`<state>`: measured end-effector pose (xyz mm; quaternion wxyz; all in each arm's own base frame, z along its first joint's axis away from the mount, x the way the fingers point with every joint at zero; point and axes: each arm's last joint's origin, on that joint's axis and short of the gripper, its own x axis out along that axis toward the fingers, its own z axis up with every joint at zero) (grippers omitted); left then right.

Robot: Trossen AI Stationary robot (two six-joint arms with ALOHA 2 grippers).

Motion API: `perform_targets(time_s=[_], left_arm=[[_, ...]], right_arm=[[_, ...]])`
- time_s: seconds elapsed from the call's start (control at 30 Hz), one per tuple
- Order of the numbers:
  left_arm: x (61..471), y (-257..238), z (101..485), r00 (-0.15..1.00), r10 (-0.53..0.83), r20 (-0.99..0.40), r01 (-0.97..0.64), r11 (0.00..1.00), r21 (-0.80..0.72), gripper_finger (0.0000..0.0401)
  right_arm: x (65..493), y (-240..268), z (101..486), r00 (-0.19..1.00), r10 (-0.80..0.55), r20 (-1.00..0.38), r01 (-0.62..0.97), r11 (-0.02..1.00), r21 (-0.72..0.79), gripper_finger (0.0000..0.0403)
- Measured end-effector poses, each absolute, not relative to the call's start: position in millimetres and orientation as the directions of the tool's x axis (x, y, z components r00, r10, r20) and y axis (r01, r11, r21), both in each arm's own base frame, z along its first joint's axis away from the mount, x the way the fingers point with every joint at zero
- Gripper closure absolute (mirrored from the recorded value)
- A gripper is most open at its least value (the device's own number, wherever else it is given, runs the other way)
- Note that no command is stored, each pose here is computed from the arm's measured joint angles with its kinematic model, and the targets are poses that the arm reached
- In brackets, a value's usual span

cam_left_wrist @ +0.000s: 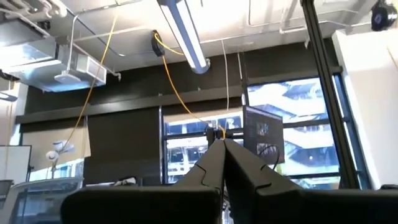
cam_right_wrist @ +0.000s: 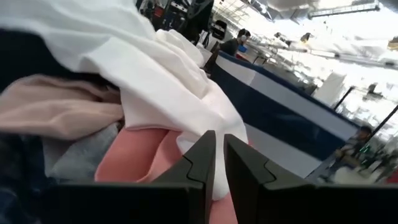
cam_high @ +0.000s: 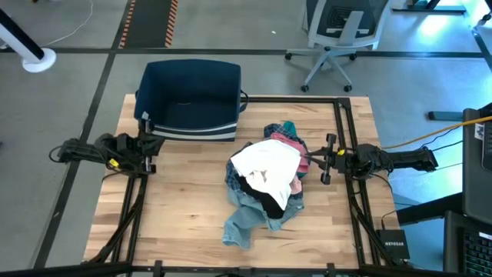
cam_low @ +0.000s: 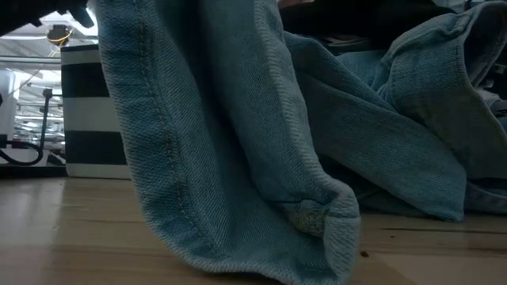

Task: Sort clothes
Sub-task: Put the white underwear into the blue laundry bin

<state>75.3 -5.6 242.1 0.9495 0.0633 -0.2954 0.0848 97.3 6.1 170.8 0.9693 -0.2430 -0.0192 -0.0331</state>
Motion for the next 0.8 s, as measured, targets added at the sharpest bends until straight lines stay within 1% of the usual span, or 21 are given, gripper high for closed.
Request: perform_targets(time_s=[0.1, 0.17, 0.33, 0.5, 0.7, 0.8], left_arm=[[78.0, -5.7, 246.0, 0.819, 0.133, 0.557, -0.222, 0.971, 0.094, 0.0400], [80.1, -5.1, 248.6, 0.822, 0.168, 0.545, -0.258, 0.962, 0.093, 0.0400], [86.1, -1.9, 251.3, 0.817, 0.315, 0.484, -0.379, 0.924, 0.039, 0.0400], [87.8, 2.9, 250.0, 0.777, 0.446, 0.444, -0.496, 0.868, -0.004, 0.0400], [87.9, 5.5, 249.5, 0.764, 0.473, 0.438, -0.508, 0.860, -0.042, 0.0400], [88.2, 5.7, 249.0, 0.766, 0.475, 0.434, -0.510, 0.859, -0.040, 0.0400]], right_arm=[[97.3, 5.5, 171.1, 0.996, -0.073, 0.056, 0.090, 0.902, -0.423, 0.0352], [97.3, 5.5, 171.2, 0.996, -0.073, 0.057, 0.090, 0.906, -0.414, 0.0352], [97.3, 5.7, 171.2, 0.996, -0.067, 0.057, 0.083, 0.931, -0.356, 0.0352], [97.3, 5.8, 171.2, 0.996, -0.063, 0.057, 0.079, 0.933, -0.350, 0.0352], [97.2, 5.1, 171.3, 0.995, -0.087, 0.058, 0.101, 0.931, -0.350, 0.0352], [96.7, 5.0, 177.6, 0.988, -0.091, 0.122, 0.127, 0.933, -0.336, 0.0352]])
